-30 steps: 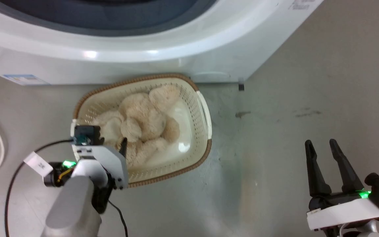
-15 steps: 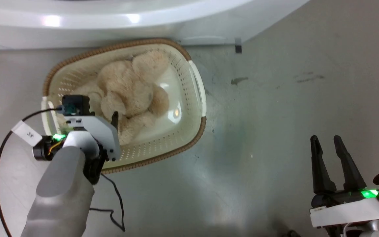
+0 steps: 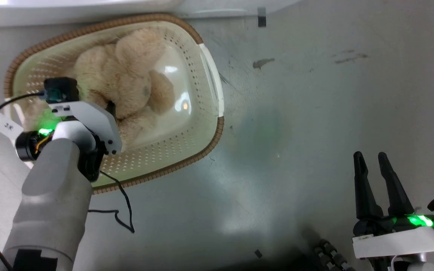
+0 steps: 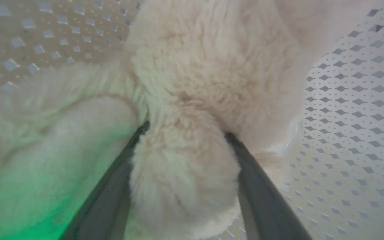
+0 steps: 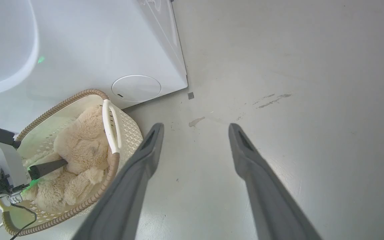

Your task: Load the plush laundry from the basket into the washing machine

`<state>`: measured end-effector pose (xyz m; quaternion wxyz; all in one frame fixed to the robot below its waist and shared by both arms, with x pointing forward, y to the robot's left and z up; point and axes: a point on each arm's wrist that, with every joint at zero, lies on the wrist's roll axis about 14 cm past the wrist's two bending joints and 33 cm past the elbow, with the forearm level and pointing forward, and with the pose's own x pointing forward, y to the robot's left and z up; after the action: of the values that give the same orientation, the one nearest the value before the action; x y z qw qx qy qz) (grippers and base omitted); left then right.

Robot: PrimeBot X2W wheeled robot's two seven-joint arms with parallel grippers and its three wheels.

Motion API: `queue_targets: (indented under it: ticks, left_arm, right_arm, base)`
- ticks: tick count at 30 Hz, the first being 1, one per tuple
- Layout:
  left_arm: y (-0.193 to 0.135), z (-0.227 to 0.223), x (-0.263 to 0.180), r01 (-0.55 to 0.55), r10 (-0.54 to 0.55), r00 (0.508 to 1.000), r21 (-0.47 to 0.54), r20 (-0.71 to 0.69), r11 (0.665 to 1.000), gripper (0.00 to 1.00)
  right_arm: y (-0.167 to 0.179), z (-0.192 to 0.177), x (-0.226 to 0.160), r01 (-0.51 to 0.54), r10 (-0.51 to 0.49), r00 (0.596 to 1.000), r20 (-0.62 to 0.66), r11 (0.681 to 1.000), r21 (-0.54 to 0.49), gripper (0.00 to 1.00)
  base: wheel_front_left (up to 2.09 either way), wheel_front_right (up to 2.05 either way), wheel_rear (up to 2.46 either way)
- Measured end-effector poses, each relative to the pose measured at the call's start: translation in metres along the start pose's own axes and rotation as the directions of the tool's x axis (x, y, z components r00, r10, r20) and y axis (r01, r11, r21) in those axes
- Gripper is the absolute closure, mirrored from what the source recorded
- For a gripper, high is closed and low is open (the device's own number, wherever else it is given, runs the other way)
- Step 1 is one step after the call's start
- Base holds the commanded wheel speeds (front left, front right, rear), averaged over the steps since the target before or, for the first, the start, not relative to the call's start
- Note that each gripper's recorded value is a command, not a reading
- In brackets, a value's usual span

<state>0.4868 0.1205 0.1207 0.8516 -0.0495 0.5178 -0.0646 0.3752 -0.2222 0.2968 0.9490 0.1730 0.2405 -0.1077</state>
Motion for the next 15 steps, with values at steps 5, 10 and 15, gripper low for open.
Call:
queue_targets:
  ticks: [5, 10, 15]
  left_arm:
    - [0.002, -0.013, 0.017, -0.014, 0.014, 0.999, -0.011, -0.050, 1.000, 0.78]
    - [0.004, -0.026, 0.037, -0.015, 0.011, 0.995, -0.036, -0.101, 0.999, 1.00]
    - [0.001, -0.024, 0.035, -0.003, -0.002, 0.995, -0.052, -0.096, 0.999, 1.00]
  right_arm:
    - [-0.009, -0.009, 0.001, 0.031, -0.031, 0.999, -0.020, 0.999, 0.015, 0.00]
    - [-0.018, -0.023, 0.002, 0.068, -0.066, 0.997, -0.051, 0.997, 0.037, 0.00]
    - [-0.014, -0.022, 0.008, 0.053, -0.052, 0.998, -0.036, 0.997, 0.049, 0.00]
  base:
    - [0.00, 0.00, 0.00]
    - [0.00, 0.00, 0.00]
    - [0.00, 0.00, 0.00]
